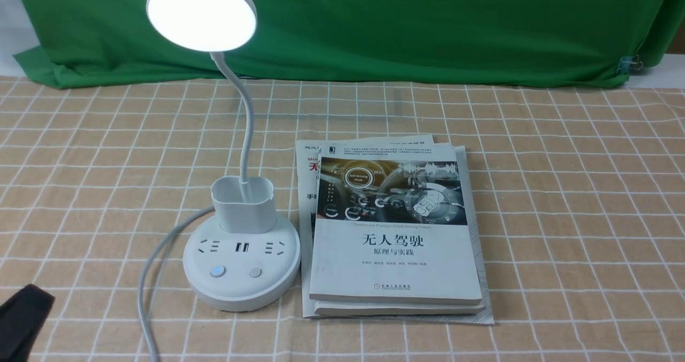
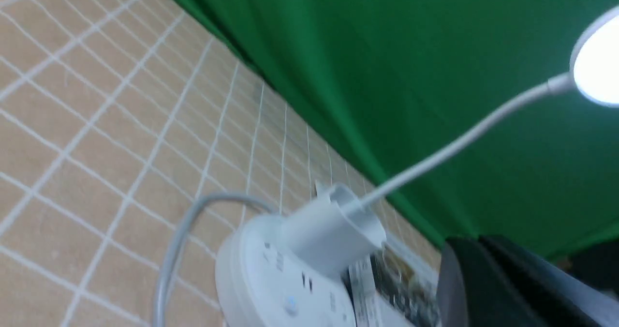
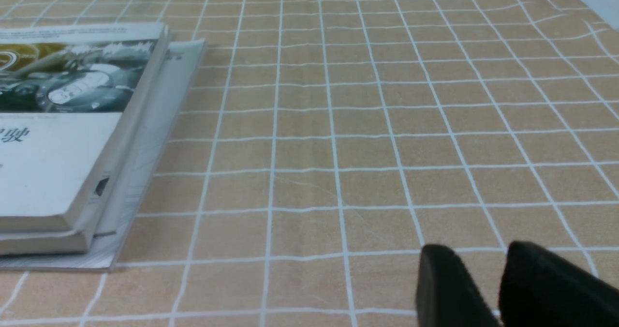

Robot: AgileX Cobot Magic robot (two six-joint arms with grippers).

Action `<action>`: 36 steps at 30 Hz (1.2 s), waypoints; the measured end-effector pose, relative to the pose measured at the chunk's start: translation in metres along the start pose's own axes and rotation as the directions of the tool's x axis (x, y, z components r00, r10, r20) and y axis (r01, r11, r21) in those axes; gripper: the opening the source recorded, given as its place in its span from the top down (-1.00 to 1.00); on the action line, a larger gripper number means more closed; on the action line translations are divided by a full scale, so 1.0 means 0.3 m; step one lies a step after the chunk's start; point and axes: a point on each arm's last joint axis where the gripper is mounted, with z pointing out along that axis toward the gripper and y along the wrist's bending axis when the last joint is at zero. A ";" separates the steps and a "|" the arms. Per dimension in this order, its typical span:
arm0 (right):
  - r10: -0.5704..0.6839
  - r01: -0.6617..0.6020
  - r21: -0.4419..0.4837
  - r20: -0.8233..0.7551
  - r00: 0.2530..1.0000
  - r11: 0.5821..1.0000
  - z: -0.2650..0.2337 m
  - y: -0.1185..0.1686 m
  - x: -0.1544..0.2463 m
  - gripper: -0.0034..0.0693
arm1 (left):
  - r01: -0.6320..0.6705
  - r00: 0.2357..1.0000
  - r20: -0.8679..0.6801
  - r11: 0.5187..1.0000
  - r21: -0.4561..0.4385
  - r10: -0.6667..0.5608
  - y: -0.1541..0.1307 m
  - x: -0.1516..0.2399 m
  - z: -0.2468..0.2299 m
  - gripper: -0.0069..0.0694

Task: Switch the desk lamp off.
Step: Use the left arm to press the button switch on the lamp holder

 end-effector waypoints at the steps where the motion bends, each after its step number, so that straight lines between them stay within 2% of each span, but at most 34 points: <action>1: 0.000 0.000 0.000 0.000 1.000 1.000 0.000 0.000 0.000 0.24 | -0.019 0.997 -0.071 1.000 -0.018 0.018 -0.013 -0.003 0.010 0.83; 4: 0.000 0.000 0.000 0.000 1.000 1.000 0.000 0.000 0.000 0.24 | -0.153 0.933 -0.341 0.985 -0.084 0.115 -0.070 -0.046 0.053 0.83; 6: 0.000 0.000 0.000 0.000 1.000 1.000 0.000 0.000 0.000 0.24 | -0.254 0.843 -0.510 0.962 -0.097 0.171 -0.102 -0.084 0.094 0.83; 8: 0.000 0.000 0.000 0.000 1.000 1.000 0.000 0.000 0.000 0.24 | -0.368 0.692 -0.689 0.926 -0.080 0.215 -0.115 -0.117 0.168 0.83; 11: 0.000 0.000 0.000 0.000 1.000 1.000 0.000 0.000 0.000 0.24 | -0.447 0.557 -0.801 0.892 -0.067 0.219 -0.100 -0.140 0.271 0.83; 14: 0.000 0.000 0.000 0.000 1.000 1.000 0.000 0.000 0.000 0.24 | -0.472 0.481 -0.854 0.880 -0.062 0.198 -0.084 -0.145 0.371 0.83; 16: 0.000 0.000 0.000 0.000 1.000 1.000 0.000 0.000 0.000 0.24 | -0.481 0.423 -0.882 0.877 -0.025 0.206 -0.091 -0.126 0.442 0.83; 21: 0.000 0.000 0.000 0.000 1.000 1.000 0.000 0.000 0.000 0.24 | -0.510 0.277 -0.904 0.847 0.148 0.325 -0.195 -0.035 0.573 0.83; 24: 0.000 0.000 0.000 0.000 1.000 1.000 0.000 0.000 0.000 0.24 | -0.534 0.185 -0.901 0.810 0.244 0.393 -0.268 0.039 0.646 0.83; 27: 0.000 0.000 0.000 0.000 1.000 1.000 0.000 0.000 0.000 0.24 | -0.540 0.131 -0.900 0.791 0.287 0.415 -0.299 0.098 0.712 0.83; 36: 0.000 0.000 0.000 0.000 1.000 1.000 0.000 0.000 0.000 0.24 | -0.581 0.076 -0.908 0.758 0.296 0.412 -0.278 0.160 0.853 0.83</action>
